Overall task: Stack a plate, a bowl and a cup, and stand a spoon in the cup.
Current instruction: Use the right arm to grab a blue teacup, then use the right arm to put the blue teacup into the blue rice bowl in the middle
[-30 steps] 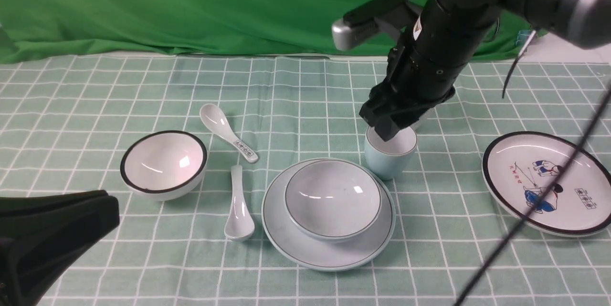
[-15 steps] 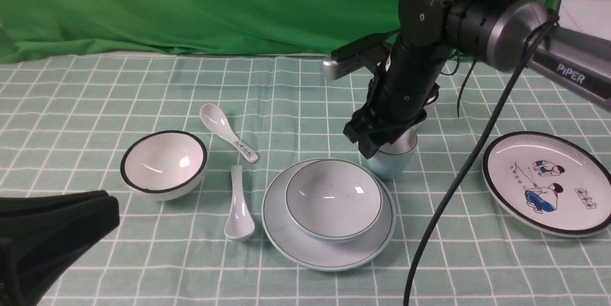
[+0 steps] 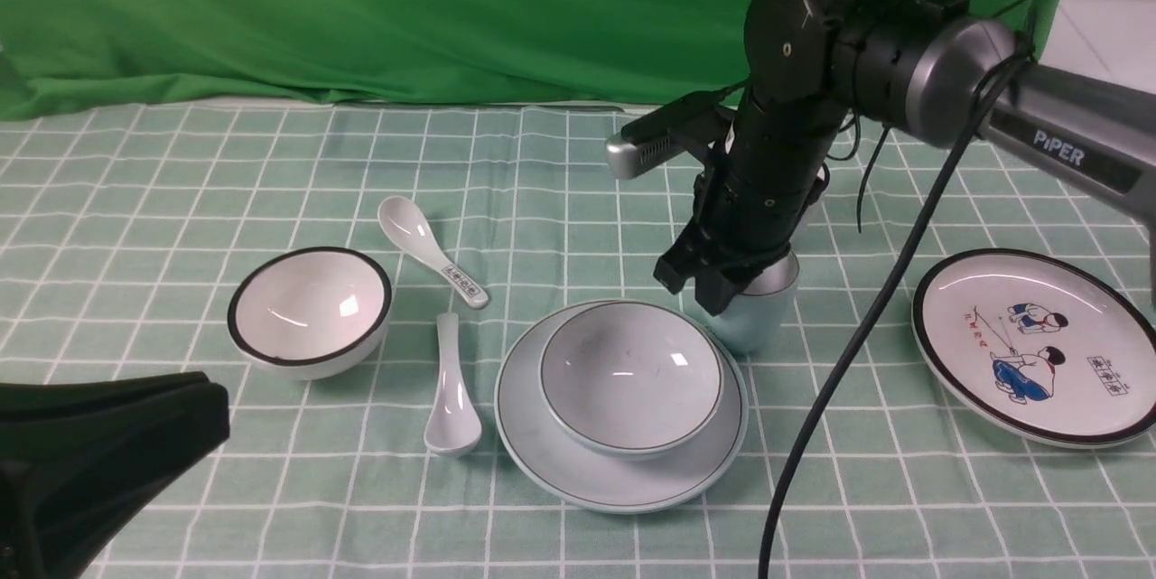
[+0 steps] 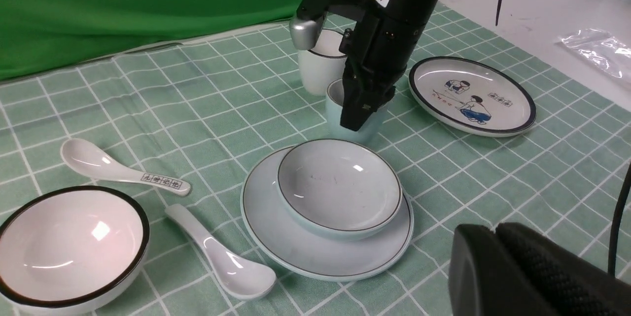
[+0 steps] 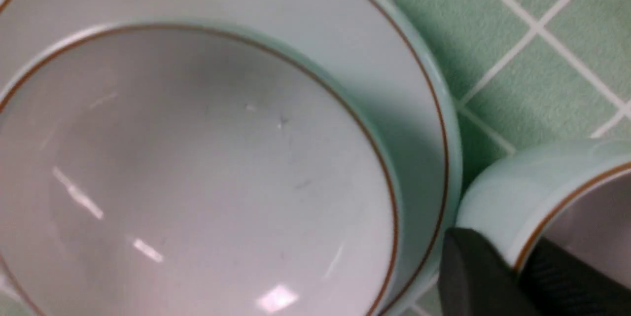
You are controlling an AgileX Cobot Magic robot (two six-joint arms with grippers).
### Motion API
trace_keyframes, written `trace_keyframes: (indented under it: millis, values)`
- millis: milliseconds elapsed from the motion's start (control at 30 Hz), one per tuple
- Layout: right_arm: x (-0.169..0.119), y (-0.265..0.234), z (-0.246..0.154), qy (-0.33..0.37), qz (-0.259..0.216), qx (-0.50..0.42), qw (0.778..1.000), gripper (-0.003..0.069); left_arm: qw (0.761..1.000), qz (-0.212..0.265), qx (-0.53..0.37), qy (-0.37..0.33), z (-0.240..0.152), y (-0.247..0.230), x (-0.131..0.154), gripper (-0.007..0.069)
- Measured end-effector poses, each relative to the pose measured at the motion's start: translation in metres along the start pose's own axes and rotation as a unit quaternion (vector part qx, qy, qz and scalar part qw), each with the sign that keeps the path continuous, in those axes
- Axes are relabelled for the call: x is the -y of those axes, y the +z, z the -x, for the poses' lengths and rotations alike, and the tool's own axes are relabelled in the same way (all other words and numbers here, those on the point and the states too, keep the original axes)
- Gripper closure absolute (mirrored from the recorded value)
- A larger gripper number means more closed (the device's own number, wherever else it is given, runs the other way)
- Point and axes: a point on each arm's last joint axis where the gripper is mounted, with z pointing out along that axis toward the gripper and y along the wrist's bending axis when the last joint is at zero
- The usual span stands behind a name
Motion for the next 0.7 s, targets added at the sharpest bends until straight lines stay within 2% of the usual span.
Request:
trace_keyframes:
  millis: [67,200,333,467,700]
  values:
    - [-0.009,-0.016,-0.002,-0.009,0.002,0.003,1.0,0.0573,1.0,0.0,0.0,0.001,0.0,0.0,0.0,0.0608]
    - [-0.056,-0.068,-0.005,-0.054,0.011,0.046,0.997,0.0573,1.0,0.0,0.0,0.003,0.0,0.0,0.0,0.0608]
    - [-0.1,-0.066,-0.005,-0.098,0.03,0.044,0.994,0.0573,1.0,-0.001,-0.001,0.003,0.0,0.0,0.0,0.0608]
    - [-0.113,-0.039,-0.008,-0.099,0.036,0.035,0.994,0.0573,1.0,-0.002,-0.004,0.003,-0.001,0.0,0.0,0.0608]
    - [-0.106,-0.011,-0.008,-0.077,0.026,0.051,0.995,0.0573,1.0,-0.005,-0.012,0.006,-0.002,0.0,0.001,0.0608]
